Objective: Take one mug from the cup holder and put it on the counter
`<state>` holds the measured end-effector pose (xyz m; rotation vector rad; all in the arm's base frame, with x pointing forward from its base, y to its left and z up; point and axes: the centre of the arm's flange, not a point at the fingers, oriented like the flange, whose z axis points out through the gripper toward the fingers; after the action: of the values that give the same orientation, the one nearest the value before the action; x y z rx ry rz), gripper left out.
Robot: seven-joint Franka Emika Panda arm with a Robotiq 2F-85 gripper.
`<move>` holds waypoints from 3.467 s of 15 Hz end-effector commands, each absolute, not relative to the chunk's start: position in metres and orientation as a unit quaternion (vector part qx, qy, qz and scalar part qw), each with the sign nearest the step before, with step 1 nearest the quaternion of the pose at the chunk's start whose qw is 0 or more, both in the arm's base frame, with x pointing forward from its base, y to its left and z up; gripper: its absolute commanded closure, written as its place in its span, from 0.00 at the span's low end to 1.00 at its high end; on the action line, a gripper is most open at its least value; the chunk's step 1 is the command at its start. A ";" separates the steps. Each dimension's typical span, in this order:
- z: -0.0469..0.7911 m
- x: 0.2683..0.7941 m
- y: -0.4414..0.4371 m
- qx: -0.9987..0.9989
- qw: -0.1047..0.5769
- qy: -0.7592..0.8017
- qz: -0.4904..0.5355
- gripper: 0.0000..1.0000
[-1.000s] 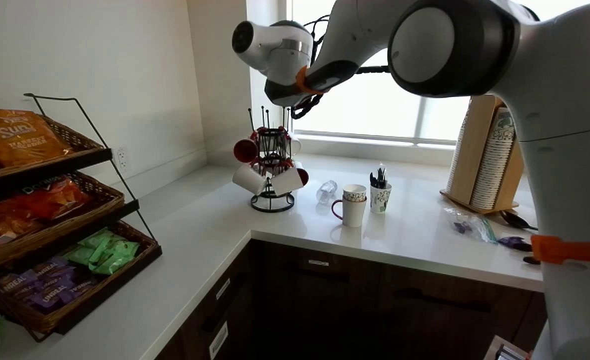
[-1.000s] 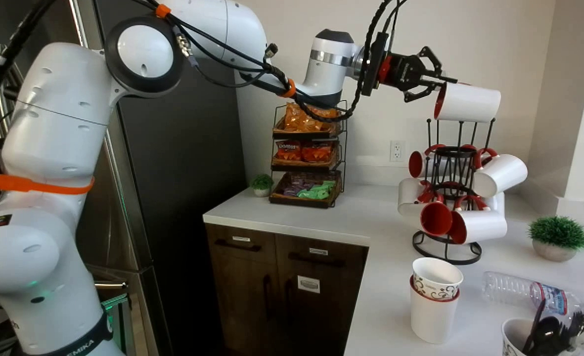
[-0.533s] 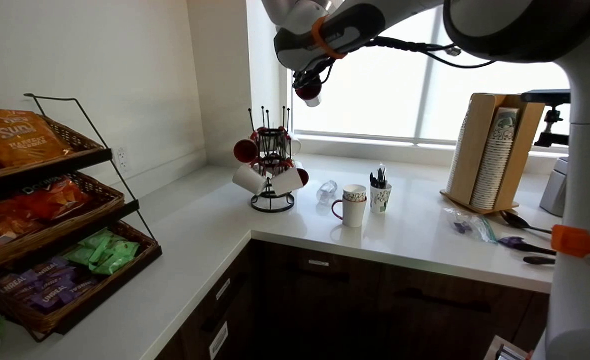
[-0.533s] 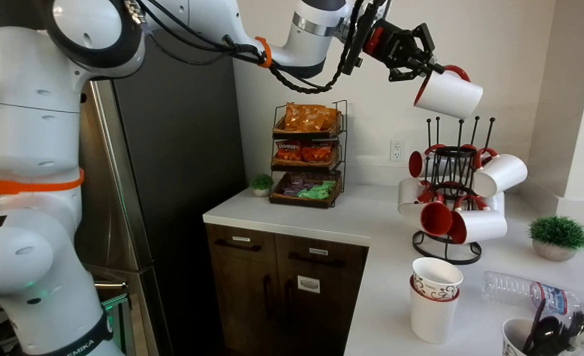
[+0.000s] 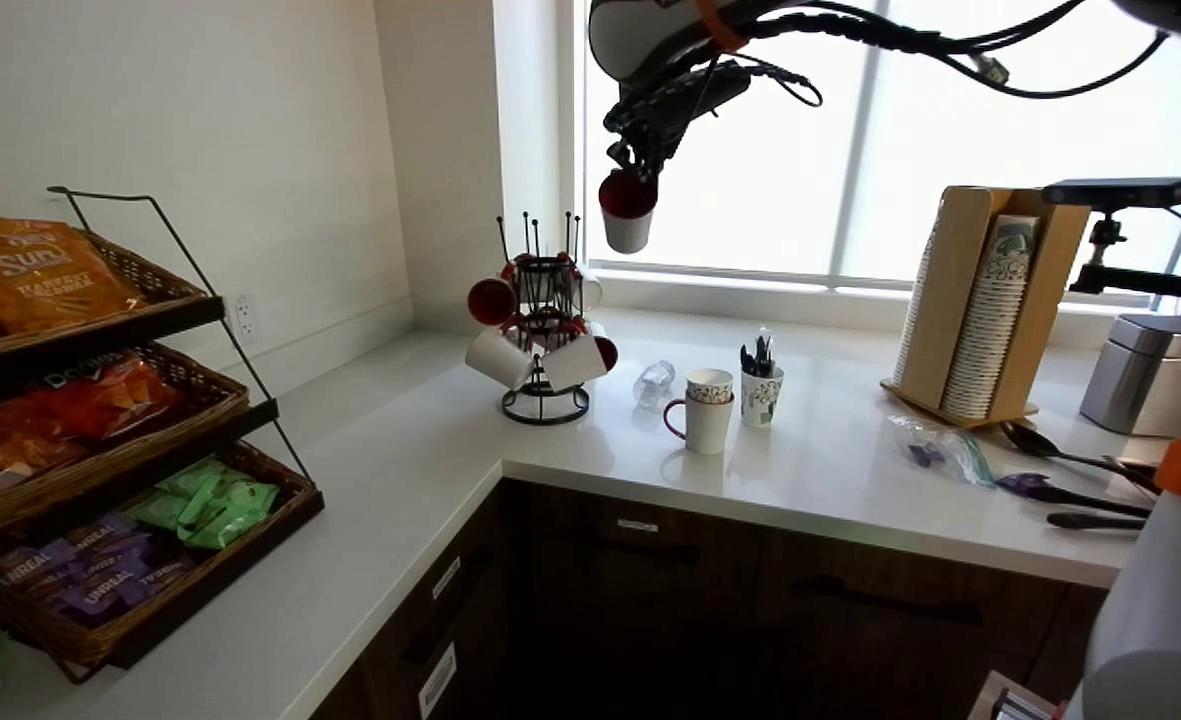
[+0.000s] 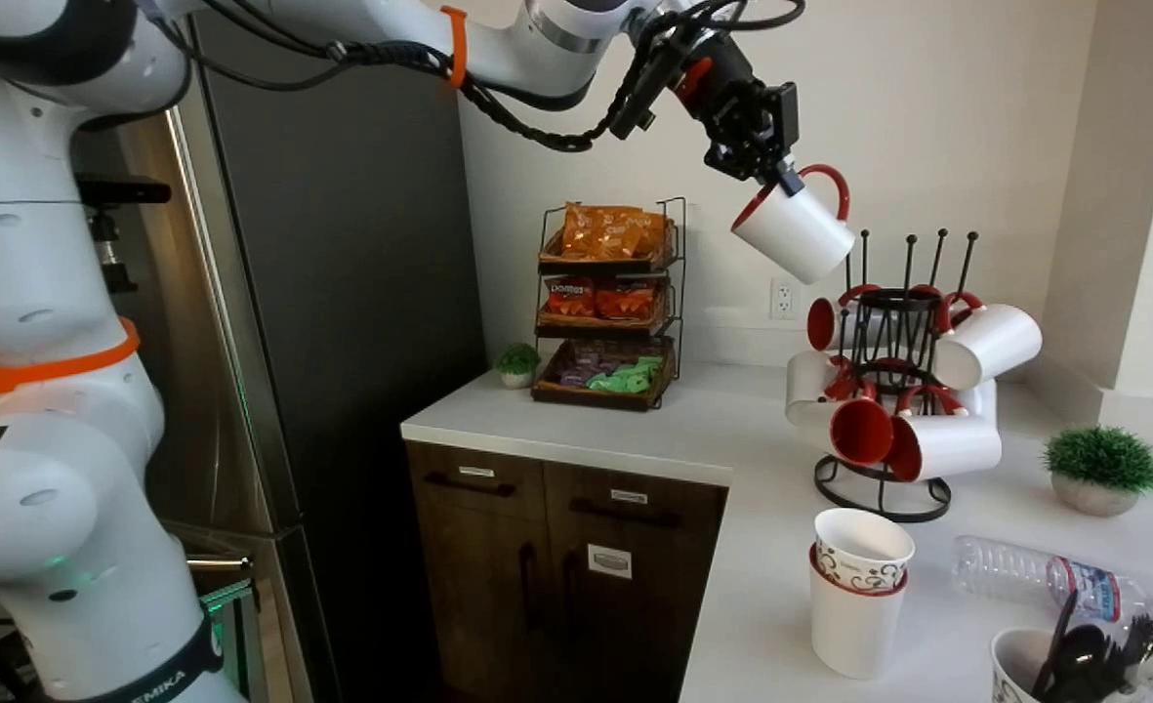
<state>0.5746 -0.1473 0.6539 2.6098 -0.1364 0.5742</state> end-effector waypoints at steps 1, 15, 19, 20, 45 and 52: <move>0.639 0.515 -0.160 0.970 0.131 -0.063 0.195 0.98; 0.543 0.470 -0.196 0.994 -0.001 -0.081 0.078 0.91; 0.520 0.454 -0.199 0.995 -0.039 -0.086 0.037 0.98; 0.516 0.445 -0.200 0.994 -0.052 -0.096 0.021 0.98; 0.377 0.281 -0.363 0.942 -0.100 -0.305 -0.096 0.98; 0.367 0.304 -0.430 0.946 -0.066 -0.316 -0.038 0.98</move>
<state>0.2858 -0.3986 0.3664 3.0845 -1.0339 -0.1898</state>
